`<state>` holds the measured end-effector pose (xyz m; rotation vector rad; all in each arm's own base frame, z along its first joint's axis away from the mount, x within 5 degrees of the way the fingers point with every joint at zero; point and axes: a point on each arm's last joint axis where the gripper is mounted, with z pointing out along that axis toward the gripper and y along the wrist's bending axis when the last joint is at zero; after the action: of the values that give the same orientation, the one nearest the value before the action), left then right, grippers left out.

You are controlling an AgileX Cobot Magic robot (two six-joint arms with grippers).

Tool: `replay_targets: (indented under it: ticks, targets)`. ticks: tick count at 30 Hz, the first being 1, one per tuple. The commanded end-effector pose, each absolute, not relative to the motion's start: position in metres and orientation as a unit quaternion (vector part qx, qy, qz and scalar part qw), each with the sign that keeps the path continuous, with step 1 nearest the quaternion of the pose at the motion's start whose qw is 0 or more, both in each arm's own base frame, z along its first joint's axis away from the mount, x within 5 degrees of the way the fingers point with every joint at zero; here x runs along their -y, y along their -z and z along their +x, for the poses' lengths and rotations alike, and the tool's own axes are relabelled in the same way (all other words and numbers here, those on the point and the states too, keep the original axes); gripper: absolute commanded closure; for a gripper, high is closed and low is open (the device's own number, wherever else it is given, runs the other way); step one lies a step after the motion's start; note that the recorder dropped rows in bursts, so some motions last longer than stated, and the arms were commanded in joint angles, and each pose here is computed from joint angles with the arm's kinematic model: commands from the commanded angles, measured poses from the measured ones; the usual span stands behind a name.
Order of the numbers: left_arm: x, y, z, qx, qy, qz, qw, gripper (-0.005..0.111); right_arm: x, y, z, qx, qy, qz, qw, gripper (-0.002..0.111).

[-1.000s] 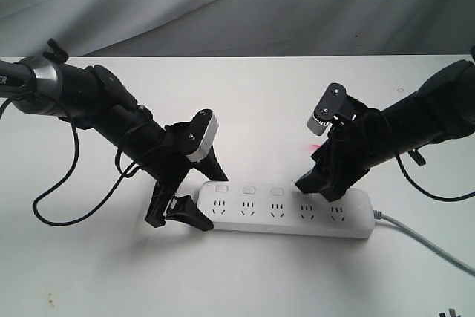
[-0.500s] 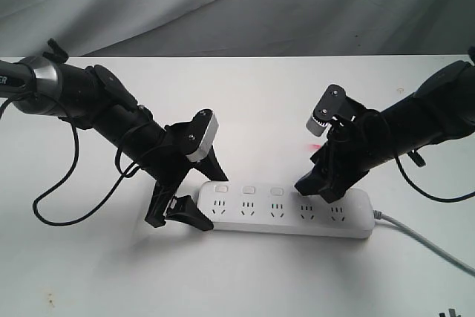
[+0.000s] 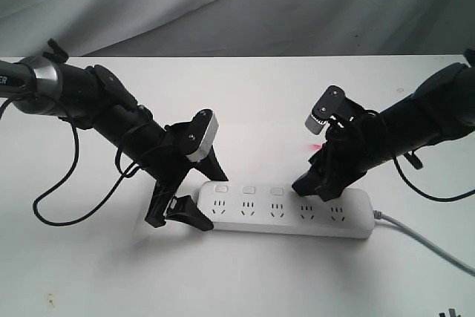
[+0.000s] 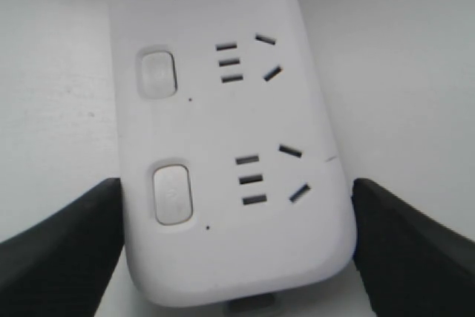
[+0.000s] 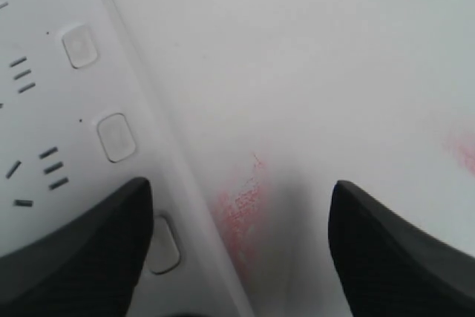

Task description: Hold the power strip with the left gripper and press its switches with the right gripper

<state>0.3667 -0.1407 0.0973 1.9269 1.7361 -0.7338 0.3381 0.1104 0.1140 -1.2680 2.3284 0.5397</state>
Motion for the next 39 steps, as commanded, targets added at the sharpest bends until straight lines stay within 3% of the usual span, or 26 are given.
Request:
replay_targets:
  ticks: [1,12,19,24,33,39]
  targets:
    - [0.142,-0.098,0.368,-0.627,0.260,0.698,0.226,0.106,-0.098,-0.097,0.337,-0.841,-0.133,-0.491,0.184,0.046]
    - [0.142,-0.098,0.368,-0.627,0.260,0.698,0.226,0.106,-0.097,-0.098,0.337,-0.848,-0.125,-0.482,0.182,0.046]
    - [0.142,-0.098,0.368,-0.627,0.260,0.698,0.226,0.106,-0.105,-0.148,0.340,-0.820,-0.171,-0.464,0.287,0.046]
    - [0.142,-0.098,0.368,-0.627,0.260,0.698,0.226,0.106,-0.085,-0.174,0.339,-0.815,-0.178,-0.453,0.314,0.046]
    - [0.142,-0.098,0.368,-0.627,0.260,0.698,0.226,0.106,-0.059,-0.149,0.316,-0.795,-0.208,-0.443,0.358,0.046]
    - [0.142,-0.098,0.368,-0.627,0.260,0.698,0.226,0.106,-0.057,-0.133,0.316,-0.805,-0.207,-0.446,0.333,0.046]
